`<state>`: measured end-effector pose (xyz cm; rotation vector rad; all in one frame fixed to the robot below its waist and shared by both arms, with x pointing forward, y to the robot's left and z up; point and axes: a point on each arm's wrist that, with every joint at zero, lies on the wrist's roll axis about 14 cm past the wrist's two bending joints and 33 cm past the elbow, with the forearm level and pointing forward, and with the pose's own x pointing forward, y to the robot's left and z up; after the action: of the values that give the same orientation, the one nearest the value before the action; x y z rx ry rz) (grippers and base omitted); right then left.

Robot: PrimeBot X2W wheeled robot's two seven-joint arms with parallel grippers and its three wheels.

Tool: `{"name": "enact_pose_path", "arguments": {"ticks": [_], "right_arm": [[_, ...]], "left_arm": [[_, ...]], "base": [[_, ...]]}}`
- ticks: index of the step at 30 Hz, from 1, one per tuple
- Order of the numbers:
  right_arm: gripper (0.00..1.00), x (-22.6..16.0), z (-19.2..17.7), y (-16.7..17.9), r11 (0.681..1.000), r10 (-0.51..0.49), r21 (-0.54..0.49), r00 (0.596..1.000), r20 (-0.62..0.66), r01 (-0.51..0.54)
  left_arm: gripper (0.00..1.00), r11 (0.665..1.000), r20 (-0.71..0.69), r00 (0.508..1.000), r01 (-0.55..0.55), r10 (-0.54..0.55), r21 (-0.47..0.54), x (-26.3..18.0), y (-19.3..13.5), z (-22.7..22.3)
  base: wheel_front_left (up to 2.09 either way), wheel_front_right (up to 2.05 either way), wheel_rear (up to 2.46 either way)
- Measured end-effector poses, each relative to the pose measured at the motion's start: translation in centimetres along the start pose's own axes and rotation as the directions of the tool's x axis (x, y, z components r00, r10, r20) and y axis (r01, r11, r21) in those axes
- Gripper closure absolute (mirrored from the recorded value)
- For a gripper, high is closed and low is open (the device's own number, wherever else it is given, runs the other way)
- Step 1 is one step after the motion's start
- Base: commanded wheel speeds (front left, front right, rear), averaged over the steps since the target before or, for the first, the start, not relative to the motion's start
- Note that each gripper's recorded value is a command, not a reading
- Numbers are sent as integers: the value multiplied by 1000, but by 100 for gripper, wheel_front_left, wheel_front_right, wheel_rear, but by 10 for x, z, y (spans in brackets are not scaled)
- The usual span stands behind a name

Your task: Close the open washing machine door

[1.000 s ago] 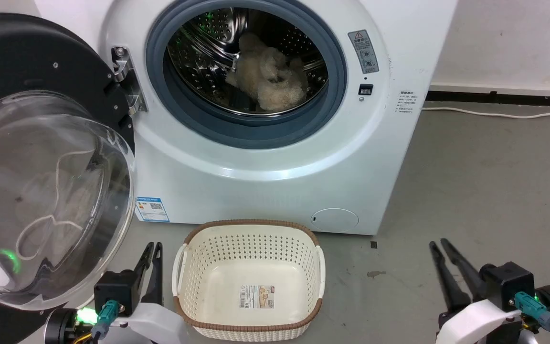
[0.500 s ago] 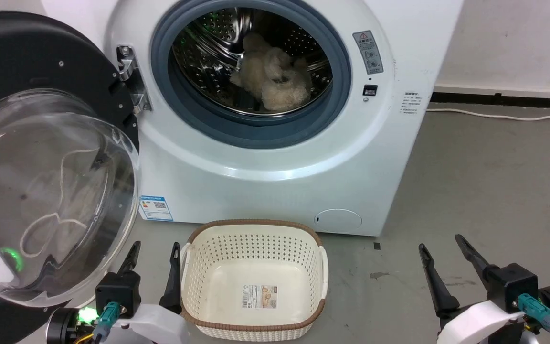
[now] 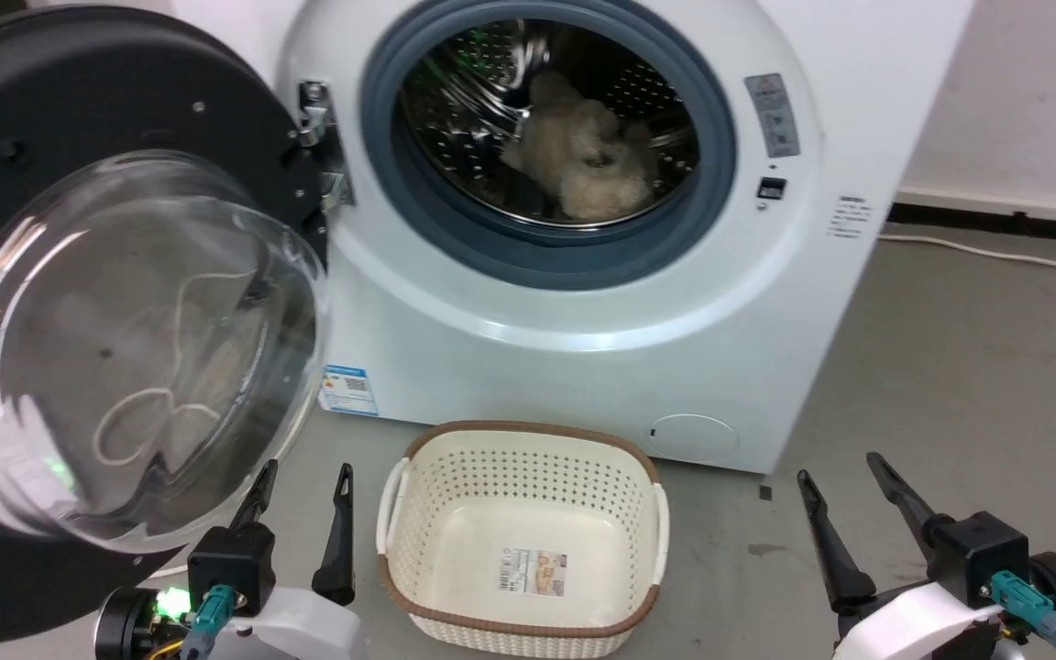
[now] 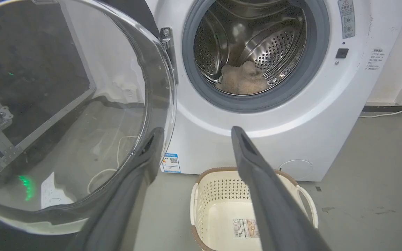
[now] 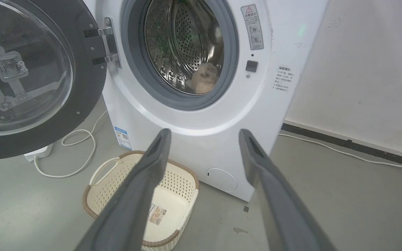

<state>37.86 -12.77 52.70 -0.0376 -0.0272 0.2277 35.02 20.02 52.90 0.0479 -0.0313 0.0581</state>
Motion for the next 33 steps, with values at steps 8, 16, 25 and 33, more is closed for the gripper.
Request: {"name": "enact_pose_path", "arguments": {"ticks": [8,16,25,33], "right_arm": [[0,9,-3,25,997,77,14,997,1,-77],[0,15,-9,47,989,145,24,989,-6,-145],[0,19,-10,67,978,205,32,979,1,-205],[0,22,-10,81,969,247,33,969,9,-247]], "left_arm": [[0,999,12,999,-49,49,-1,-10,16,2],[0,996,24,996,-90,90,-5,-18,29,2],[0,991,39,990,-134,134,-12,-28,42,3],[0,985,54,984,-170,171,-12,-38,53,5]], "base": [[0,0,0],[0,0,0],[0,0,0],[0,0,0]]}}
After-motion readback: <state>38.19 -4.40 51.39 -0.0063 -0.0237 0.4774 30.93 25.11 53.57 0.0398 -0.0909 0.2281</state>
